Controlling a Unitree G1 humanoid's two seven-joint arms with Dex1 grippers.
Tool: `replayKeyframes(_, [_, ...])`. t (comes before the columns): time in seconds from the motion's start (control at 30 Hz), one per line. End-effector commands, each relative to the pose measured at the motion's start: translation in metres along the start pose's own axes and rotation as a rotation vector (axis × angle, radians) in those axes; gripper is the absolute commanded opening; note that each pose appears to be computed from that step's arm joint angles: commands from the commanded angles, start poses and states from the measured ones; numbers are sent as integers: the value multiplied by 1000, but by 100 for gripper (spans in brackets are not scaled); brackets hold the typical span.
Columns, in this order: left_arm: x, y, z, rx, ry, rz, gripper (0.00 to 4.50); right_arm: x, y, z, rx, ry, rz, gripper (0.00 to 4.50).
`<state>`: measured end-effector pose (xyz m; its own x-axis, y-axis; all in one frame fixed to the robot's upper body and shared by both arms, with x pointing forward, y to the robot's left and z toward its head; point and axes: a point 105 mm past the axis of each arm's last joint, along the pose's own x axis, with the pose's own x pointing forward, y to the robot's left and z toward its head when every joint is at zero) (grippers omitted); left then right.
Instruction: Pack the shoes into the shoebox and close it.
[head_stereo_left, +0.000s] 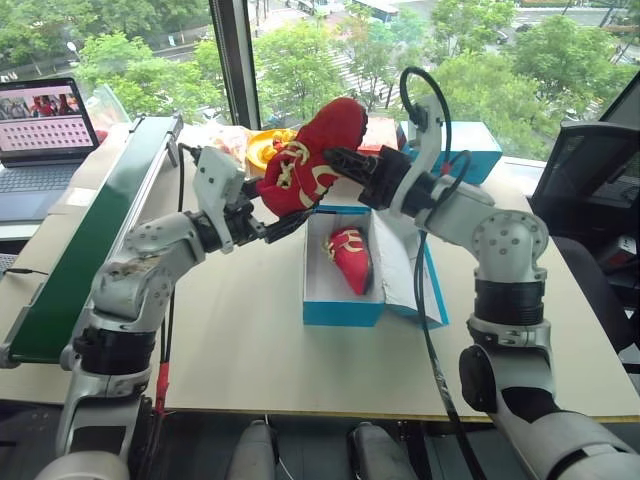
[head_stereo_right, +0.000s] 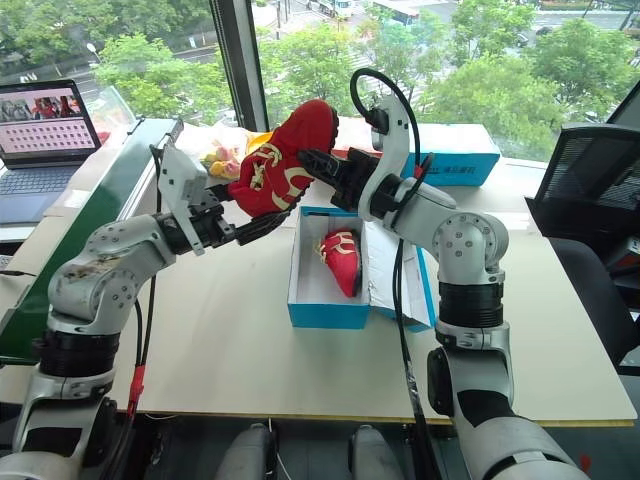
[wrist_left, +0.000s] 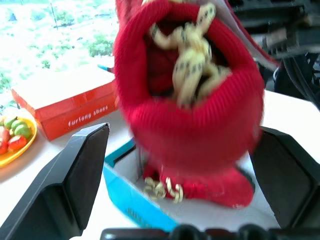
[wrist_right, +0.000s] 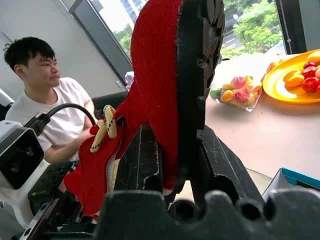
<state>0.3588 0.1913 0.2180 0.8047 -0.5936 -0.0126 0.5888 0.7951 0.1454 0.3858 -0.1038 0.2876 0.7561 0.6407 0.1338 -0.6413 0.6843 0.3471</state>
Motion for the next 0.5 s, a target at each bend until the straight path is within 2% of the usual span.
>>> replayKeyframes(0.03, [1,-17,13,38,-42,-63,450,3,15,18,-28,-66,53,34])
replayKeyframes(0.23, [-11,-19,7,45,10,-110,450,2,2,7,-41,15,-13,34])
replayKeyframes(0.43, [-25,-23,-6,91,108,-177,450,0,2,-31,-145,269,-45,34])
replayKeyframes(0.5, [-26,-22,-7,98,112,-173,450,-2,1,-39,-164,313,-48,34])
